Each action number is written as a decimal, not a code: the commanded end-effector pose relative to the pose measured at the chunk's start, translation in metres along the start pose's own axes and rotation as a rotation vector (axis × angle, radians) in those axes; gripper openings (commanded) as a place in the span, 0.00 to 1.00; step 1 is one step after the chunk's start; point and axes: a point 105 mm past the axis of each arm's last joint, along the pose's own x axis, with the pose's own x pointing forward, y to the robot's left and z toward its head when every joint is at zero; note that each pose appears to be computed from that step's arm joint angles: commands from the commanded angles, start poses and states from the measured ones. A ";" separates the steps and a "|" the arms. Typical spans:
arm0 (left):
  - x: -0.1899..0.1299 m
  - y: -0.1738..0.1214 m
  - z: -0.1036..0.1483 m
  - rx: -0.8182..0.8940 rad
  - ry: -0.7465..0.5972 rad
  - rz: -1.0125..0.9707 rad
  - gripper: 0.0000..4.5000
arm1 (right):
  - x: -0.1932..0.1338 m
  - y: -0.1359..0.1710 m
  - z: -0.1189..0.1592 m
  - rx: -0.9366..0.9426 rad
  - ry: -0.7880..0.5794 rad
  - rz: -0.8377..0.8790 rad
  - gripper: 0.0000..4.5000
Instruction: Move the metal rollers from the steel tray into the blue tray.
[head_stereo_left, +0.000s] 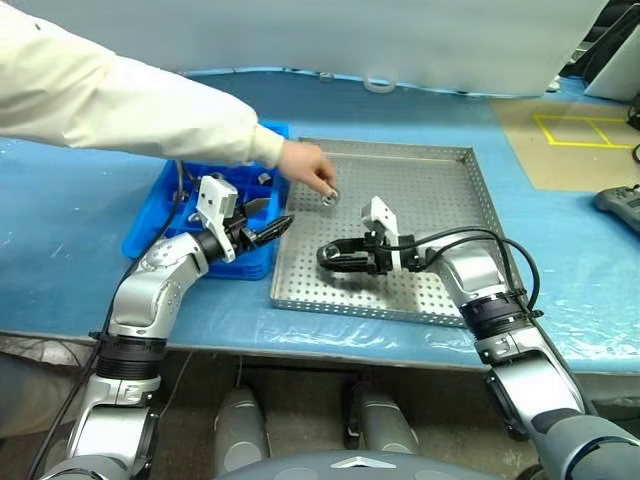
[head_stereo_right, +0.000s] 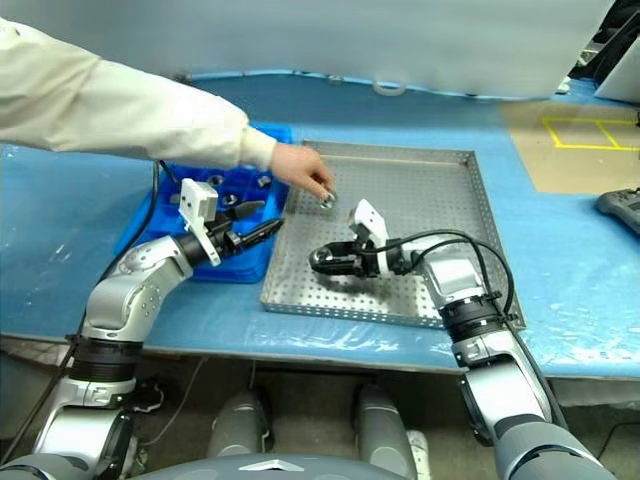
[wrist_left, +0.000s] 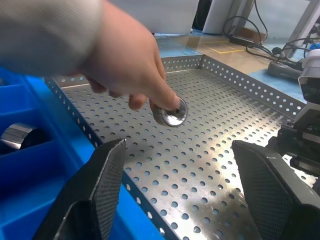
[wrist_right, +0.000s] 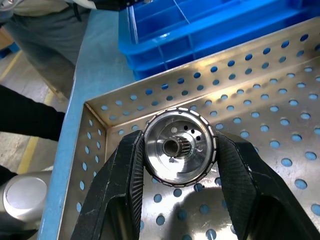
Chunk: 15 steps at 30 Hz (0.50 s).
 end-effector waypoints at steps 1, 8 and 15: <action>0.003 -0.003 0.020 0.037 -0.058 -0.026 0.81 | 0.007 0.007 0.034 -0.059 -0.109 0.047 0.39; 0.001 0.000 0.071 -0.049 -0.215 -0.048 0.81 | 0.050 0.022 0.088 -0.056 -0.292 0.137 0.39; -0.025 0.002 0.061 -0.010 -0.135 -0.003 0.81 | 0.104 0.025 0.084 -0.100 -0.228 0.075 0.39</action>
